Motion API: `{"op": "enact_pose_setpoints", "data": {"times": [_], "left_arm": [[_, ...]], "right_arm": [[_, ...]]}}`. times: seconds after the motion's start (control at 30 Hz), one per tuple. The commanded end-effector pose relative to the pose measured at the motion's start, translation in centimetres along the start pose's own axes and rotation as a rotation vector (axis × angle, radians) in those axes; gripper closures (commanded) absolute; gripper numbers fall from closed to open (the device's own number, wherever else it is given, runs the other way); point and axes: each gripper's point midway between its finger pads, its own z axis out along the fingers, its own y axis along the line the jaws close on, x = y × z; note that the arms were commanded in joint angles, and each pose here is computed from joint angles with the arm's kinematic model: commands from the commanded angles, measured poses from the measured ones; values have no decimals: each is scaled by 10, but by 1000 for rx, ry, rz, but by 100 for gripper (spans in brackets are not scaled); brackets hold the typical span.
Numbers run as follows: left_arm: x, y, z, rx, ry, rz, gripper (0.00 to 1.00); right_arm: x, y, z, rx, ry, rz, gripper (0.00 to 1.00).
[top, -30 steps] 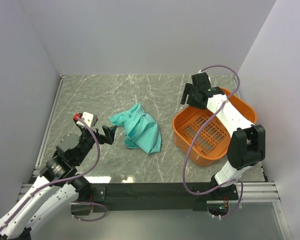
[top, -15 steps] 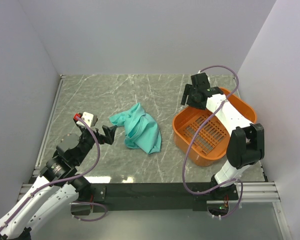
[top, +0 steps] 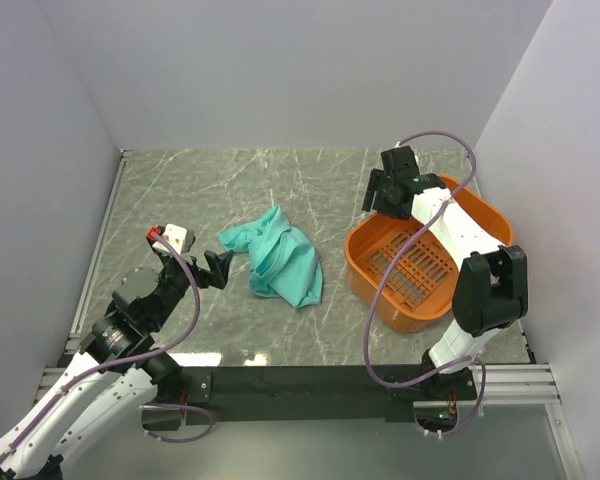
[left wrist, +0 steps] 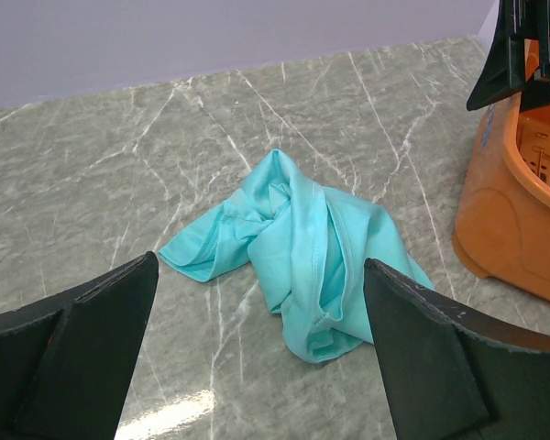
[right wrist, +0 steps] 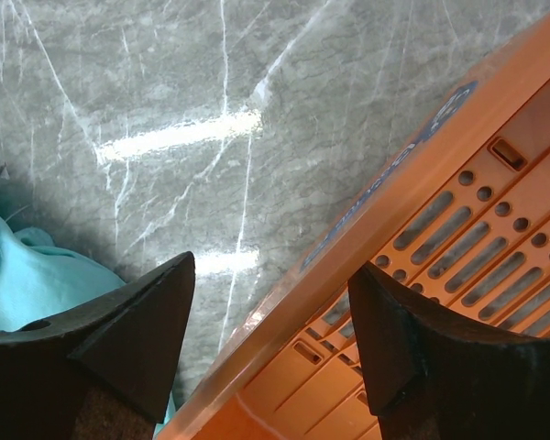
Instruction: Fold and stack the t-shirts
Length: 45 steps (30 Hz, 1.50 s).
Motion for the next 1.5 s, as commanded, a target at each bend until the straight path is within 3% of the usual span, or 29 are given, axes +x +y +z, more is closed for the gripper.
{"op": "enact_pose_setpoints", "data": {"times": [0.0, 0.5, 0.6, 0.83, 1.2, 1.33, 1.47], "left_arm": [[-12, -3, 1, 15, -41, -6, 1], [-11, -3, 1, 15, -39, -6, 1], [-12, -3, 1, 15, -41, -6, 1], [-11, -3, 1, 18, -39, -6, 1], [-12, -5, 1, 26, -44, -7, 1], [-12, -6, 1, 31, -45, -9, 1], [-11, -6, 2, 33, -40, -8, 1]], "right_arm": [[-7, 4, 0, -1, -28, -16, 27], [-8, 2, 0, 3, -36, -32, 36], [-9, 0, 0, 8, -40, -44, 43], [-14, -8, 3, 39, -56, -156, 70], [-24, -35, 11, 159, -51, -437, 92], [-24, -45, 22, 147, 29, -506, 94], [-44, -60, 27, 158, 29, -545, 98]]}}
